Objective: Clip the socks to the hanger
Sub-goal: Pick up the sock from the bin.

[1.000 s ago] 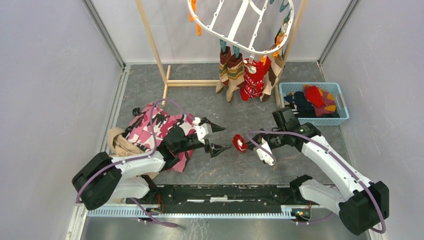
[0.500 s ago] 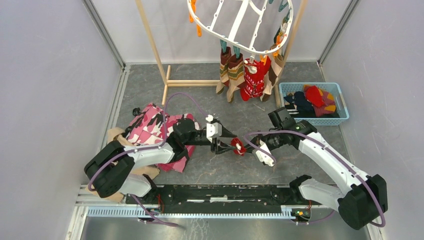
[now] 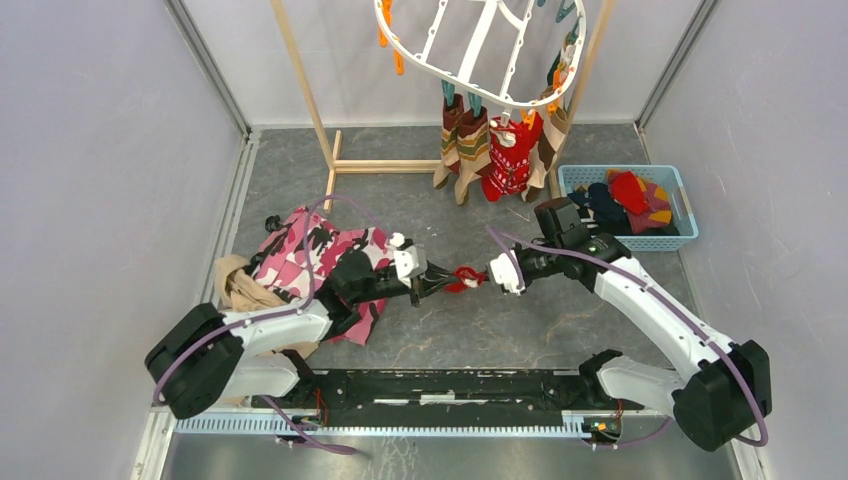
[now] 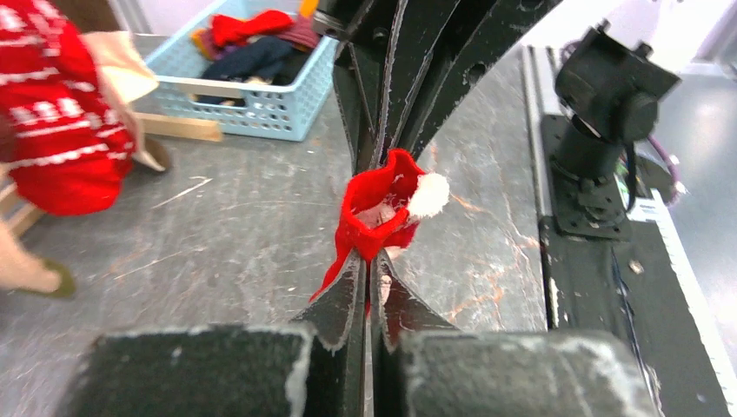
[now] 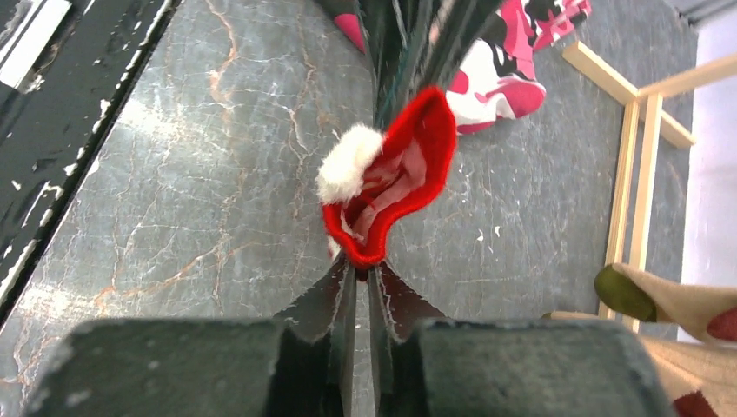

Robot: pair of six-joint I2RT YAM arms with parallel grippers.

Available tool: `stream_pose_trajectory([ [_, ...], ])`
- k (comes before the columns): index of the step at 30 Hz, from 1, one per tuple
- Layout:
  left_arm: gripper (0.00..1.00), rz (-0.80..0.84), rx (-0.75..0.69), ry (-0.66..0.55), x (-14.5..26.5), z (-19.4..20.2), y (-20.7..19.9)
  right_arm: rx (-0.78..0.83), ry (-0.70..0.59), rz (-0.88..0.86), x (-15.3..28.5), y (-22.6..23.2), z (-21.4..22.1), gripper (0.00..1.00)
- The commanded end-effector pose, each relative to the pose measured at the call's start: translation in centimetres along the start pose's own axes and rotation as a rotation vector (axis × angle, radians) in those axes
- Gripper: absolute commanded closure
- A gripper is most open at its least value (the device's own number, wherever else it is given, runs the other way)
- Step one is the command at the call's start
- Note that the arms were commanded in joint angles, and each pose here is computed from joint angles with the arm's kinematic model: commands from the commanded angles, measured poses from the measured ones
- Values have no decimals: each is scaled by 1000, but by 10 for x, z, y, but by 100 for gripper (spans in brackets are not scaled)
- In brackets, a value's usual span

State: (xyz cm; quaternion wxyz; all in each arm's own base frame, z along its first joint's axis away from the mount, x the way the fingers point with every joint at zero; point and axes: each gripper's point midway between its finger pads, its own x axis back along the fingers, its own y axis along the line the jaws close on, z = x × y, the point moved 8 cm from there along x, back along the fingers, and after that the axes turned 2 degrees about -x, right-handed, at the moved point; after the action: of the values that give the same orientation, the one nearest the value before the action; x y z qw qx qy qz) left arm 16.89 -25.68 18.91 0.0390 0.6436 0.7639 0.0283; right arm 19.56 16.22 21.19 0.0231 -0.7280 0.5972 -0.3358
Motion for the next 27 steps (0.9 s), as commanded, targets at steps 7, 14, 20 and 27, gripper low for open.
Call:
stream_pose_trajectory([
  [7, 98, -338, 77, -215, 29, -26, 11, -202, -67, 93, -5, -26, -10, 58],
  [14, 98, -363, 154, -238, 20, -32, 13, -306, -156, 170, -9, -26, -13, 32],
  [20, 98, -423, 191, -241, 8, -36, 12, -398, -199, 237, -12, -28, -14, 33],
  [27, 98, -482, 213, -256, -3, -41, 11, -495, -202, 327, -14, -34, -7, 51],
])
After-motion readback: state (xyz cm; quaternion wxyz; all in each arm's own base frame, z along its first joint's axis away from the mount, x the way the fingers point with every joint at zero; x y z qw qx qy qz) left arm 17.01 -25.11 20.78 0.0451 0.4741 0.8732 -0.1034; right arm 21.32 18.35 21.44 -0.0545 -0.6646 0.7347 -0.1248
